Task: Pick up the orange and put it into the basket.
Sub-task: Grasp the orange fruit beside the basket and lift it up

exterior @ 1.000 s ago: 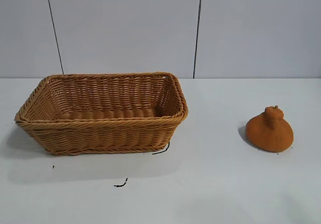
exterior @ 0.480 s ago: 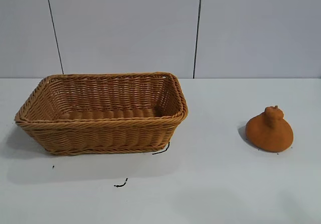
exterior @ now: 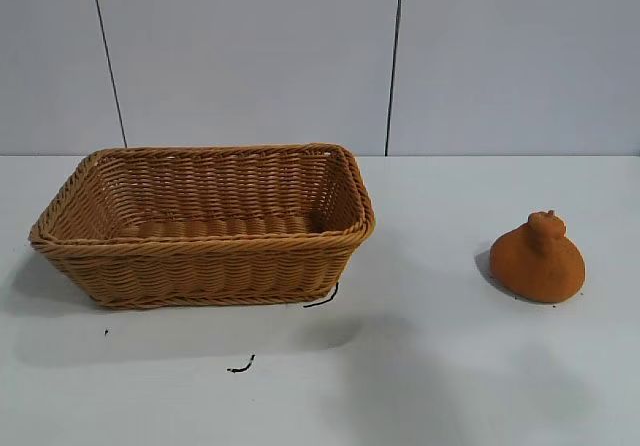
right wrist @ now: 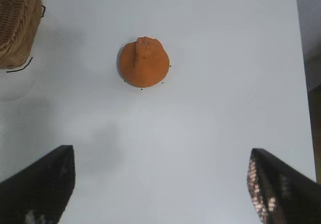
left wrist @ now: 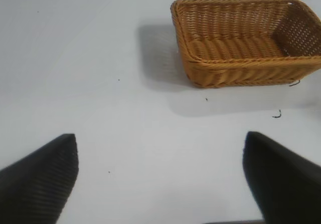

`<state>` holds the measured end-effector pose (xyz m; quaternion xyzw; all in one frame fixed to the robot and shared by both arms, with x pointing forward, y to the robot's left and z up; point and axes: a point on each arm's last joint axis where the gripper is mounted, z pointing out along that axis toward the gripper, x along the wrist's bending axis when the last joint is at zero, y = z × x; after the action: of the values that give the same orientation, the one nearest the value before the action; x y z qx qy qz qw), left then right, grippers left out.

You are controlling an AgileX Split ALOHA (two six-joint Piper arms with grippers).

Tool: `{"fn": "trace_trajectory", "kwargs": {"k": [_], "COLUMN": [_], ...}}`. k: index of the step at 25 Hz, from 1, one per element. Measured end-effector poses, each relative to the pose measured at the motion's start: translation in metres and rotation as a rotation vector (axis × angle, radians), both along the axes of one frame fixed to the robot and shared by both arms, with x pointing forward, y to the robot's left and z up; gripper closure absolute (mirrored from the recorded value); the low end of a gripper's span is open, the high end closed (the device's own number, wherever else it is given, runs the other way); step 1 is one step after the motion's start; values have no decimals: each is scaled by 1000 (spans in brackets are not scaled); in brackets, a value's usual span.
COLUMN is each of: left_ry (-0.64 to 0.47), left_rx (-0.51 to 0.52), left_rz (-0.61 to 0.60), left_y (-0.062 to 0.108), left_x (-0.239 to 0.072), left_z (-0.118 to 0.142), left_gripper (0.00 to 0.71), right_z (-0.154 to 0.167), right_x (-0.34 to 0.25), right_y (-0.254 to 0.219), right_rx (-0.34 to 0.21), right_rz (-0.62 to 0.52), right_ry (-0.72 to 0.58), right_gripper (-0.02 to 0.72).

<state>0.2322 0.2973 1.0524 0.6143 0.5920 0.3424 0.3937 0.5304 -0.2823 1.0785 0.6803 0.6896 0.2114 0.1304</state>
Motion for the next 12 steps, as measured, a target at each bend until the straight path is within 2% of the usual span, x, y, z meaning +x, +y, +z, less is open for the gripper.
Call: {"fn": "trace_trajectory", "kwargs": {"k": [5,12], "left_ry": [-1,-1], "left_rx": [0,0], "left_rz": [0,0], "left_y": [0,0], "left_x": [0,0], "left_z": [0,0], "left_gripper": [71,71], "right_z": [-39,-121], "right_x": [60,103], "right_y": [2,4], "right_rx": [4,10], "right_rz": [6,2], "right_ry": [122,306], "right_gripper": [38,38]}}
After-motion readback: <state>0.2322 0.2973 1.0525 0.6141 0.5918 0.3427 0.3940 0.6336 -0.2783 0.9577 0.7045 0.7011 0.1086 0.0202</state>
